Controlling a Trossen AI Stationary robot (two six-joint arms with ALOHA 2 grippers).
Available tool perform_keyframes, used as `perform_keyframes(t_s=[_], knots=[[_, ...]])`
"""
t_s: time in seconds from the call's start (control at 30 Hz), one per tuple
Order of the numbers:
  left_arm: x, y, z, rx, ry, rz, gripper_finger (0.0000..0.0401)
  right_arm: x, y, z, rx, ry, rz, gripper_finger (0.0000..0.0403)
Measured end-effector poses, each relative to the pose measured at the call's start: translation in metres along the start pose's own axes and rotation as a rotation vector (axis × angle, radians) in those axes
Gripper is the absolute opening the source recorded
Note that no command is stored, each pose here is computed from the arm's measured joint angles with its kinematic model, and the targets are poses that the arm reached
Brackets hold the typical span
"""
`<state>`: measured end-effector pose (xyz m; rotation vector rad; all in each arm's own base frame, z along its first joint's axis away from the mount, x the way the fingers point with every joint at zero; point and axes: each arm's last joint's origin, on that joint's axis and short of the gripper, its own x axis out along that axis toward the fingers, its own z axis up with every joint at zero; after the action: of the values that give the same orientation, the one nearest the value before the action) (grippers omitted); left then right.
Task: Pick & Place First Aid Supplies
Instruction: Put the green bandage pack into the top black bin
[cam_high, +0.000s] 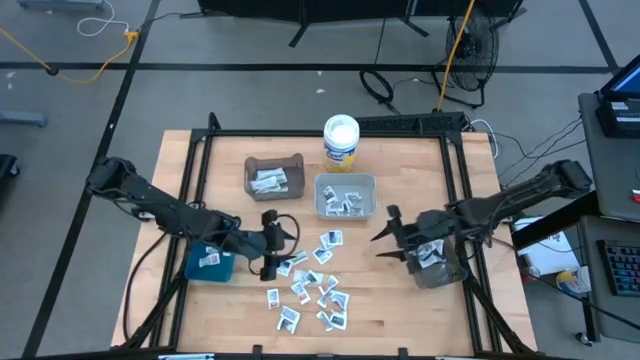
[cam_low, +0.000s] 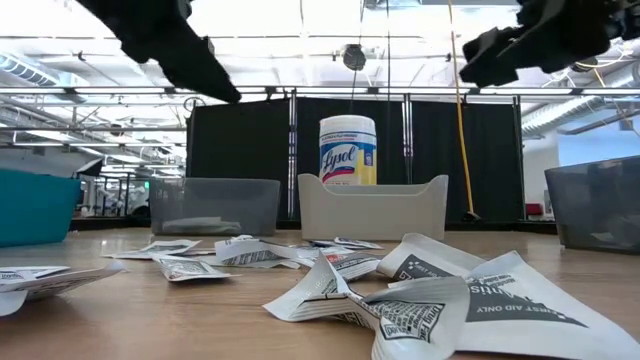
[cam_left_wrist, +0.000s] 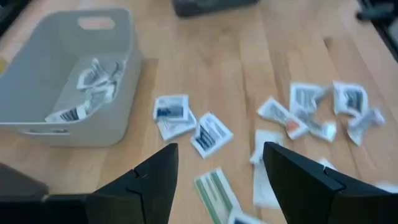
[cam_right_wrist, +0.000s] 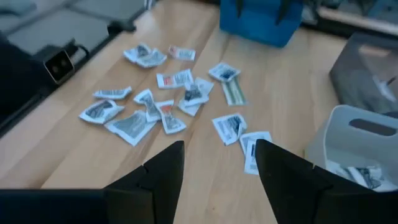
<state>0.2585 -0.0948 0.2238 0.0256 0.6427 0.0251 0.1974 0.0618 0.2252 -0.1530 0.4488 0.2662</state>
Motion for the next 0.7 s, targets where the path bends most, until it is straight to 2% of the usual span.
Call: perform_keyframes(t_s=[0.1, 0.27, 0.4, 0.47, 0.57, 0.7], knots=[[-0.004, -0.001, 0.003, 0.020, 0.083, -0.037, 0.0241, -0.010, 0.000, -0.011, 0.001, -0.037, -0.004, 0.0192], [-0.002, -0.003, -0.001, -0.020, 0.140, -0.103, 0.0241, -0.023, 0.000, -0.018, 0.002, -0.082, -0.008, 0.0192], [-0.002, -0.004, -0.002, -0.034, 0.148, -0.121, 0.0241, -0.032, -0.001, -0.015, -0.039, -0.129, -0.023, 0.0192], [-0.002, -0.004, -0.003, -0.030, 0.163, -0.118, 0.0241, -0.035, -0.003, -0.014, -0.037, -0.144, -0.068, 0.0192], [-0.003, -0.002, -0.009, -0.014, 0.222, -0.105, 0.0241, -0.039, -0.005, -0.015, -0.007, -0.133, -0.135, 0.0192], [0.008, -0.003, -0.020, 0.006, 0.322, -0.110, 0.0241, -0.040, -0.005, -0.017, 0.025, -0.122, -0.128, 0.0192]])
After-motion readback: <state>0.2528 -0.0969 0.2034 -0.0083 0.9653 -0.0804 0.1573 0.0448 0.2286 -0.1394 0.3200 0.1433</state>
